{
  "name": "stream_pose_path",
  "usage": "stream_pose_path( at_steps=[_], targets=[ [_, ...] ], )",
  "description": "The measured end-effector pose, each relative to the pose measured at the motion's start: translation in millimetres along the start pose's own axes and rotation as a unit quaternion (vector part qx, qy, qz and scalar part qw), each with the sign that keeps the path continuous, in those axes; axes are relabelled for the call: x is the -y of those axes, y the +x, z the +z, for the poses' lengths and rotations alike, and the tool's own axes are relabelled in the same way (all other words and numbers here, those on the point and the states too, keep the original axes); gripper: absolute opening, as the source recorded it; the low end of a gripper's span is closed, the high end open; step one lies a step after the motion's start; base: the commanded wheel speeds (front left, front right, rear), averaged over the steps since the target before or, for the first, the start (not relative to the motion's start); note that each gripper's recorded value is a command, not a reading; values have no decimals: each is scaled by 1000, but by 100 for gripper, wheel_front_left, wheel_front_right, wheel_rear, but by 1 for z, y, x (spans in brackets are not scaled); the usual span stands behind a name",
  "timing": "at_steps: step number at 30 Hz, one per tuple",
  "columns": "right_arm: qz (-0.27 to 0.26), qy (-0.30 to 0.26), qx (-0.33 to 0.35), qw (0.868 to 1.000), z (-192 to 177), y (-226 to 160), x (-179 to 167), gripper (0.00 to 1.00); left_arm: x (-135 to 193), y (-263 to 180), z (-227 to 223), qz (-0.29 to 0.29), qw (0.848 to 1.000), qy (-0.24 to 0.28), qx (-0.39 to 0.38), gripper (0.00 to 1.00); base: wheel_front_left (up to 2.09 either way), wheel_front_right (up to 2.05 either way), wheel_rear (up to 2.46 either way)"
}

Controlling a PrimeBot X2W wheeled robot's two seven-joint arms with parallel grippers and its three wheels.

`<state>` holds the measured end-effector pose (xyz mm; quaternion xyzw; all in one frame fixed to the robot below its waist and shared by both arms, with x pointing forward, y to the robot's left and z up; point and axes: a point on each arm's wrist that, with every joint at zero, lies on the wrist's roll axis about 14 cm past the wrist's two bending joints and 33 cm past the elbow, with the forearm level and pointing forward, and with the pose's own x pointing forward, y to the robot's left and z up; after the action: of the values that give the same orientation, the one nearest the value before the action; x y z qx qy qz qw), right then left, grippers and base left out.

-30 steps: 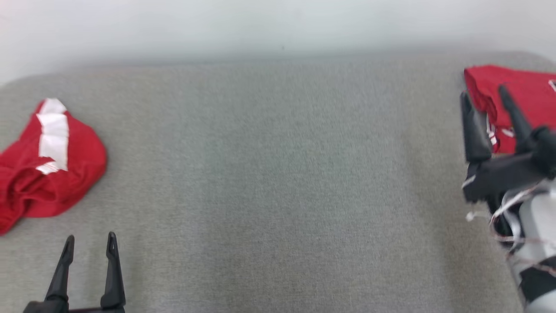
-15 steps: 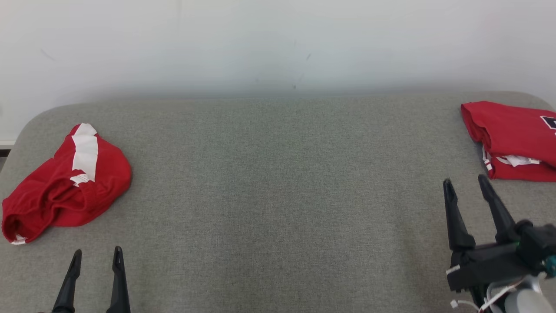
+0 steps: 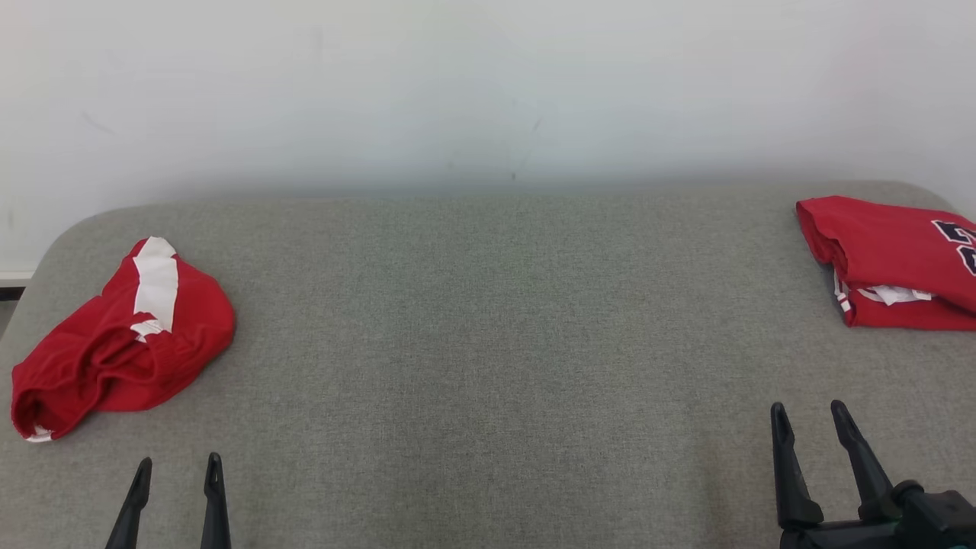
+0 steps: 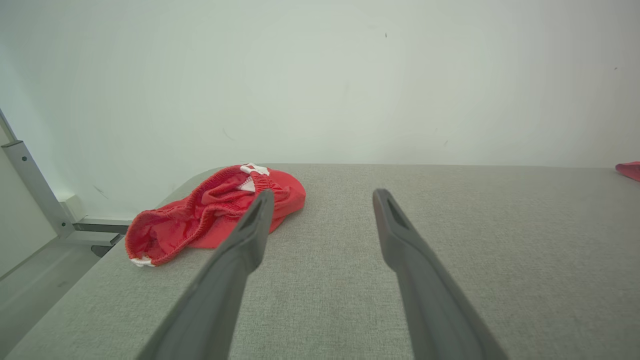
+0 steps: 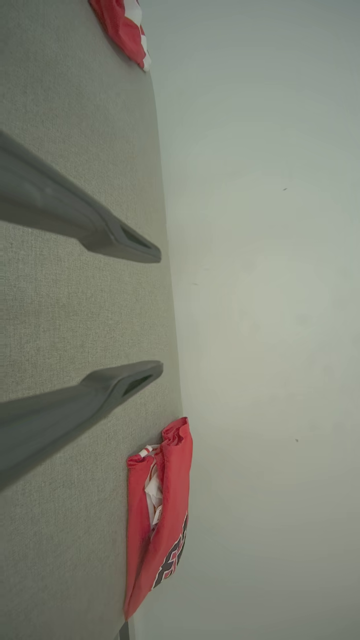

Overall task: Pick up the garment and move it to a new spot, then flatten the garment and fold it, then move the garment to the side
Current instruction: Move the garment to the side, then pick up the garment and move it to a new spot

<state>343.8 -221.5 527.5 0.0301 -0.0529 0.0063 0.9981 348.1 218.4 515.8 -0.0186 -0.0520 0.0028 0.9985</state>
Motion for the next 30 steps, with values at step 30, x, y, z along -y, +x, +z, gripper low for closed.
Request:
stream_pose_path(
  at_steps=[30],
  targets=[
    [13, -3, -9, 1000, 0, -11, -15, 100, 6, -10, 18, -22, 1000, 15, 1, 100, 0, 0, 0]
  ],
)
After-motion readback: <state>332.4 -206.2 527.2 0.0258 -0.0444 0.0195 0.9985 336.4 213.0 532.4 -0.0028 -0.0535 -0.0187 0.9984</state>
